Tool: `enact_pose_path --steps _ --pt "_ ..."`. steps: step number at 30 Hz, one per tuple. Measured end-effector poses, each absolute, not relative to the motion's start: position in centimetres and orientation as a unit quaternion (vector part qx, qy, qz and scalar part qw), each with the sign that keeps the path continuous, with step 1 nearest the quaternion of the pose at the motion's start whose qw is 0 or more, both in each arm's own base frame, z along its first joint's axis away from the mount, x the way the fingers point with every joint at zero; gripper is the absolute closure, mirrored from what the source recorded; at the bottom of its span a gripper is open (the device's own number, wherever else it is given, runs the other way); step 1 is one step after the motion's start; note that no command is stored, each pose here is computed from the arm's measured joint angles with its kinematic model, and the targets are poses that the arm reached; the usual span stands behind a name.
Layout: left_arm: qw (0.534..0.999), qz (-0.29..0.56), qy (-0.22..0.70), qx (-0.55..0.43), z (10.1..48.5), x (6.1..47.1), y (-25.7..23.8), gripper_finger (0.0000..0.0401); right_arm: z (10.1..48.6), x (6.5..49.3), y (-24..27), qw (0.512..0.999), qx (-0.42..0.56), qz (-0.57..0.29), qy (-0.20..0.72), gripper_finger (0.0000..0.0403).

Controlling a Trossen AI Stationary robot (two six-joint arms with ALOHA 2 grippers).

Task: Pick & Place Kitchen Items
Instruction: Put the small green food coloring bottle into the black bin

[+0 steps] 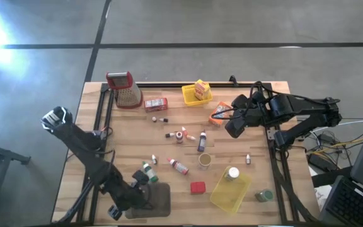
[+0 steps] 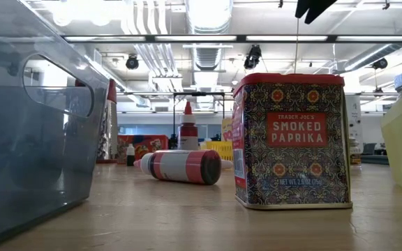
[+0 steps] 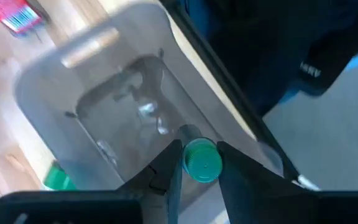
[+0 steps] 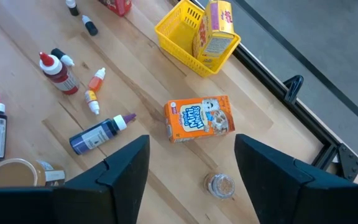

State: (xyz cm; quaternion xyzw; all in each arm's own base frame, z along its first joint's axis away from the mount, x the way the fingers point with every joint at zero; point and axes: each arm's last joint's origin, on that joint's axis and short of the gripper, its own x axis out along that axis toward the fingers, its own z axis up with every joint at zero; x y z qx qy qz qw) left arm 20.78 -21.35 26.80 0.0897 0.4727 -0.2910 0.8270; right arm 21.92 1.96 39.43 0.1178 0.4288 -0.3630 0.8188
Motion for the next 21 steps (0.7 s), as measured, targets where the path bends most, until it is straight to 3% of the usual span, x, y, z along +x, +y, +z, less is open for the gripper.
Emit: enact_pose_path --steps 7,21 --pt "0.801 -0.278 0.522 0.098 25.5 19.5 -22.3 0.0309 39.4 21.9 2.0 0.819 0.118 -0.363 0.429 0.0142" --pt "0.801 -0.271 0.525 0.092 23.8 19.9 -24.0 0.0309 39.4 21.9 2.0 0.819 0.118 -0.363 0.429 0.0091"
